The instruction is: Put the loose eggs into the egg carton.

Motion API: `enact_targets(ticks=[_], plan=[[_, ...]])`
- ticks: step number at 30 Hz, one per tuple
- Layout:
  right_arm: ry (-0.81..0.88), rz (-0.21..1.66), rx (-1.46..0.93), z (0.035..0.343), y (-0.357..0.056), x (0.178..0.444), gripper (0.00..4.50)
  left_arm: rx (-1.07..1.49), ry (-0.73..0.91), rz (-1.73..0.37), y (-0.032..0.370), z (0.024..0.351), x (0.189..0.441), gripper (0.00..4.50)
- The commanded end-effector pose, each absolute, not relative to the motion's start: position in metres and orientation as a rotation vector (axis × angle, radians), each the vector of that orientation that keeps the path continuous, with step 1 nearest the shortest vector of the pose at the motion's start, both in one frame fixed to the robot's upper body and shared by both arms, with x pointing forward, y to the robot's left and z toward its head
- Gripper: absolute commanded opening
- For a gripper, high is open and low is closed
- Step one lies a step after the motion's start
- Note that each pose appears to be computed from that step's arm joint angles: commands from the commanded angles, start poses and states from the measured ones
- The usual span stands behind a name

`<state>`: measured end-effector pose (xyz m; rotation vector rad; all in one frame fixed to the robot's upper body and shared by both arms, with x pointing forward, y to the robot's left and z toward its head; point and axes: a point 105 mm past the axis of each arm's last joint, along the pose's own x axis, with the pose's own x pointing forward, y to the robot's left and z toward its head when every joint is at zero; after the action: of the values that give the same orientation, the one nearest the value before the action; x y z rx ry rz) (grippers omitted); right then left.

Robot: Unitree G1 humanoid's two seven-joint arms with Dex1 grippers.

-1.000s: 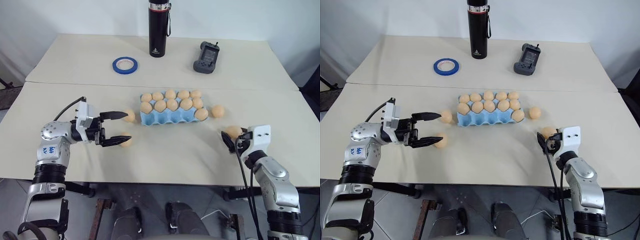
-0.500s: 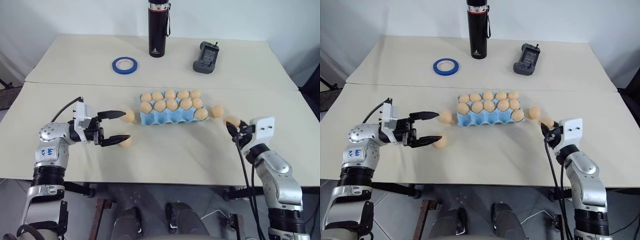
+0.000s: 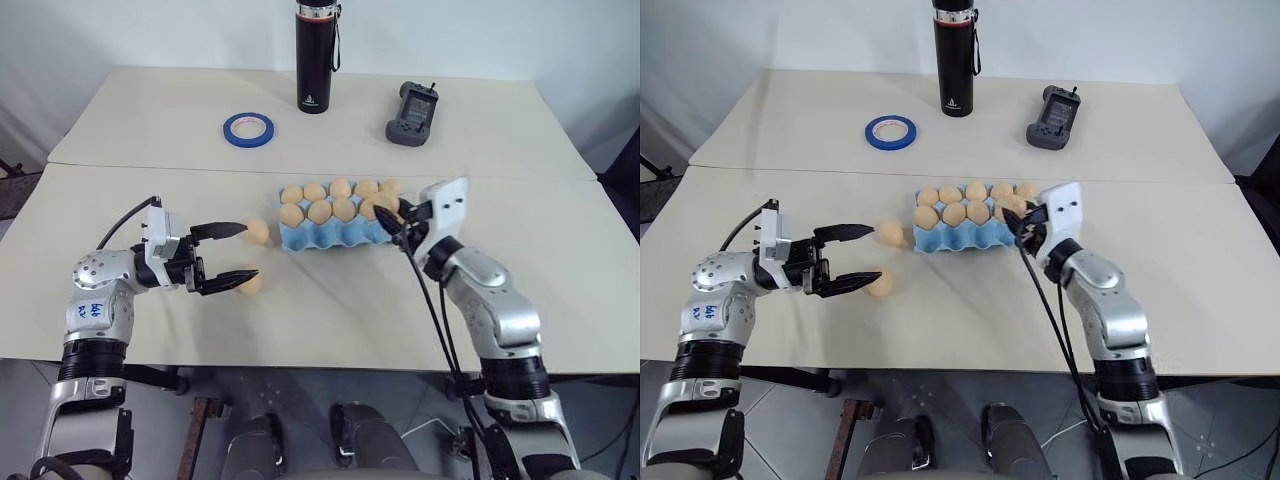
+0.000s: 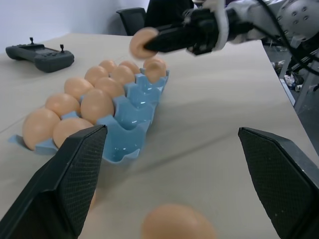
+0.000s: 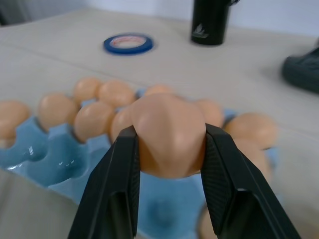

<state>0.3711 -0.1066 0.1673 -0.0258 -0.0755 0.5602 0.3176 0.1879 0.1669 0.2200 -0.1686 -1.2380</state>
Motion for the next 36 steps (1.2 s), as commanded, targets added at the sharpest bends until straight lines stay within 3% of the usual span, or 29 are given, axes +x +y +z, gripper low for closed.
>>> enact_targets(ticks=[1, 9, 11, 18, 24, 31, 36], plan=[[-0.111, 0.583, -0.053, 0.170, -0.101, 0.376, 1.32, 0.246, -0.215, -1.207, 0.194, 0.178, 0.313, 4.50], [-0.128, 0.633, -0.084, 0.173, -0.099, 0.368, 4.02, 0.246, -0.215, -1.188, 0.196, 0.179, 0.311, 4.50], [-0.132, 0.630, -0.088, 0.175, -0.103, 0.366, 4.47, 0.245, -0.216, -1.184, 0.196, 0.180, 0.311, 4.50], [-0.133, 0.619, -0.118, 0.181, -0.119, 0.358, 4.47, 0.243, -0.220, -1.184, 0.195, 0.181, 0.314, 4.50], [-0.132, 0.530, -0.129, 0.193, -0.163, 0.350, 4.47, 0.239, -0.221, -1.190, 0.195, 0.181, 0.313, 4.50], [-0.042, 0.444, -0.196, 0.183, -0.233, 0.304, 4.47, 0.228, -0.202, -1.174, 0.204, 0.181, 0.313, 4.50], [0.038, 0.433, -0.215, 0.166, -0.255, 0.278, 4.47, 0.221, -0.201, -1.167, 0.207, 0.183, 0.317, 4.50]])
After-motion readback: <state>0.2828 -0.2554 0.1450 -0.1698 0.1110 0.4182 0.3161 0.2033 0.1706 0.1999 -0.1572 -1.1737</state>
